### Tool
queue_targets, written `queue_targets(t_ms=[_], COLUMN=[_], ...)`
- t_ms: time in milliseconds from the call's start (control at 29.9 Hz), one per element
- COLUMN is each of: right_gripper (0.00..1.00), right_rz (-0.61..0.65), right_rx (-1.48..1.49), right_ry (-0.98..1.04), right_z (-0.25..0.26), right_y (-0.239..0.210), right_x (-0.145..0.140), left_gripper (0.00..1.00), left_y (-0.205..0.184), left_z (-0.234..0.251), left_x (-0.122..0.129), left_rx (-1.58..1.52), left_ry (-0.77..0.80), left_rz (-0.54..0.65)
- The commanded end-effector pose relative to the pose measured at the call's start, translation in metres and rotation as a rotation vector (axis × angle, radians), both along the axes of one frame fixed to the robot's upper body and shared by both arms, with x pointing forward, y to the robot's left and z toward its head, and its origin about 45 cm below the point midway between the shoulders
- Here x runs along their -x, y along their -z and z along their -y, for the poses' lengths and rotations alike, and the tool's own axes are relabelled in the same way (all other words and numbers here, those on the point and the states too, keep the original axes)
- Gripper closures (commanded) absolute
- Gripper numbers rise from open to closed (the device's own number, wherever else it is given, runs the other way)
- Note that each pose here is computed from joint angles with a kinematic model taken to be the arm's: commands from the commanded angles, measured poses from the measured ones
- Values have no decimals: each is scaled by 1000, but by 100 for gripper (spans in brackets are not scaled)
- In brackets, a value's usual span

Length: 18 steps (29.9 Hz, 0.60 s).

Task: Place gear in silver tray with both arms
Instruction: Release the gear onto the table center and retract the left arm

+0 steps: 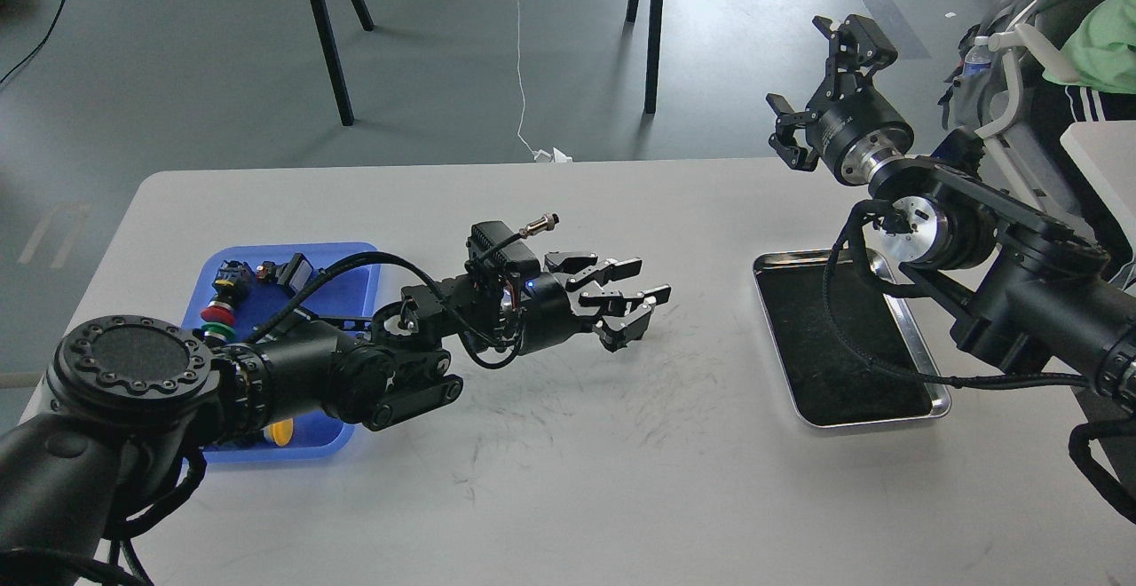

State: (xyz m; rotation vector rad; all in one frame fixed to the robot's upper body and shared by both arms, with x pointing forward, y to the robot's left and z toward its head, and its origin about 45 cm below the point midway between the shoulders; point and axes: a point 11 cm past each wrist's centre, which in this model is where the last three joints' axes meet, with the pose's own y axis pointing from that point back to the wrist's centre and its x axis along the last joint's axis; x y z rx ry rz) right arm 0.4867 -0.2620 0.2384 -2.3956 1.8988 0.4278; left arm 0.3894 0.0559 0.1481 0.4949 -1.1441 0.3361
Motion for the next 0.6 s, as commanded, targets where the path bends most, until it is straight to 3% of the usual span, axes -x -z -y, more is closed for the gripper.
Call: queue_targets(t_ms=[0,334,568], right_gripper=[2,2,2], right_rz=[-5,-11,-4], right_rx=[76,356,520], right_ry=[-36,-243,-402], right_z=[3,-5,-19], right_y=[-1,-10,-16], right_x=[1,12,16], left_gripper=[18,2,2], left_y=[-25,-75,-91], left_z=[-21,-127,-197], left_x=[-24,-69,-85], left_rx=[62,203,343], left_ry=[-93,-376,-570], left_rz=[14,32,-160])
